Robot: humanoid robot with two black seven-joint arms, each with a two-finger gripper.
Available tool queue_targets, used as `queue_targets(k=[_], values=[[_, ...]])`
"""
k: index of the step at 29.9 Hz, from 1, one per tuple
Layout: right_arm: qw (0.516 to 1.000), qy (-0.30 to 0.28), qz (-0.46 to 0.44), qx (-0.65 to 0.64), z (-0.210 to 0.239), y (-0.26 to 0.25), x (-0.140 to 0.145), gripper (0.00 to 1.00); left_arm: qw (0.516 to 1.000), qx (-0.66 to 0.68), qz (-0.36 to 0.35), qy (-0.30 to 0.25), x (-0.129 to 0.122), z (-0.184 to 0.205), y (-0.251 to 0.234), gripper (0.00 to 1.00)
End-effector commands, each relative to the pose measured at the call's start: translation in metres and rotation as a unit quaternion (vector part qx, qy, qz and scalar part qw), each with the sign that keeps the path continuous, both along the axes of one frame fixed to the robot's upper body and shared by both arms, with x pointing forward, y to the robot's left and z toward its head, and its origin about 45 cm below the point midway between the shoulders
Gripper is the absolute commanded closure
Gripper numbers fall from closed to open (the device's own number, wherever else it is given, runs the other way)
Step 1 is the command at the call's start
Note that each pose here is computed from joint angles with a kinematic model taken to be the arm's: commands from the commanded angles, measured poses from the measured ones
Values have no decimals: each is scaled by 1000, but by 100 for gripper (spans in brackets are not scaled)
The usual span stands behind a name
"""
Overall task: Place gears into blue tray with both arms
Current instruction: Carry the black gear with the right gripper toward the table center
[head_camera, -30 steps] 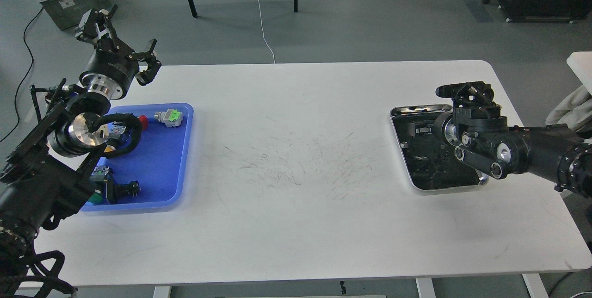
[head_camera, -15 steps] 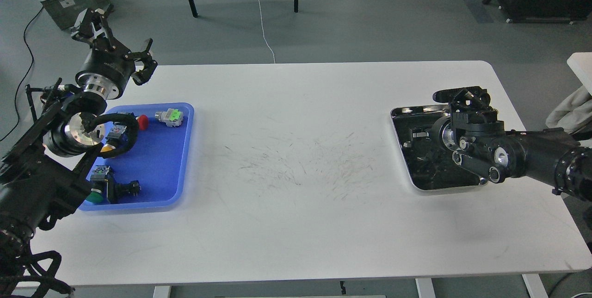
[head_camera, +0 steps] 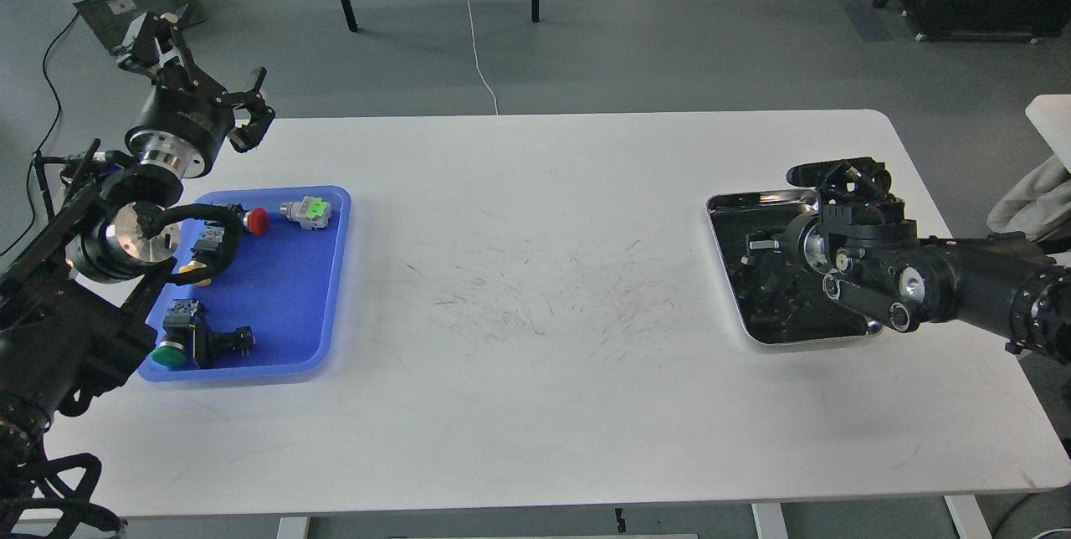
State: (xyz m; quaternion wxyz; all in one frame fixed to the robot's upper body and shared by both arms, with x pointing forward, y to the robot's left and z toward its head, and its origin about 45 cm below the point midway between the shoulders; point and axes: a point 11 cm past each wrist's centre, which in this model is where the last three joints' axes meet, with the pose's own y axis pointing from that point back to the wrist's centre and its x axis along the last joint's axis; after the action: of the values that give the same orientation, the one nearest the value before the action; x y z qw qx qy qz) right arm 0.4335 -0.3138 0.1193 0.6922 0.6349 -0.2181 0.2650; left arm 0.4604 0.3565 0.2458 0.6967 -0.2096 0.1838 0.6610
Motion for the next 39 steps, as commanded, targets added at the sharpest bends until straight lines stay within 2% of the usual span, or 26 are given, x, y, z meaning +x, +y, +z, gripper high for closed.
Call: queue_targets(k=[1,3,8,14,17,21,25,29,35,39], values=[[1000,-6,-5,0,10,-8,3,99,1000,0,0,0,0,0,0,2],[1000,-14,-1,7,22,-5,8,99,1000,0,0,0,0,0,0,2],[996,-52,12,74,95,17,26,99,1000,1,1,0,0,0,2,2],[966,-98,69,230,202,98,32,99,1000,0,2,0,1,1,1,2],[947,-91,70,298,224,136,30,99,1000,1,2,0,1,1,1,2],[935,-59,116,330,210,208,16,99,1000,7,5,0,0,3,6,2],[922,-22,178,342,187,280,-14,99,1000,9,4,0,0,3,6,2],[915,20,214,343,154,331,-44,99,1000,11,6,0,1,4,8,2],[932,35,164,321,96,297,-42,99,1000,10,7,-1,1,4,10,2],[932,51,155,323,82,293,-48,98,1000,10,9,-1,0,4,12,2]])
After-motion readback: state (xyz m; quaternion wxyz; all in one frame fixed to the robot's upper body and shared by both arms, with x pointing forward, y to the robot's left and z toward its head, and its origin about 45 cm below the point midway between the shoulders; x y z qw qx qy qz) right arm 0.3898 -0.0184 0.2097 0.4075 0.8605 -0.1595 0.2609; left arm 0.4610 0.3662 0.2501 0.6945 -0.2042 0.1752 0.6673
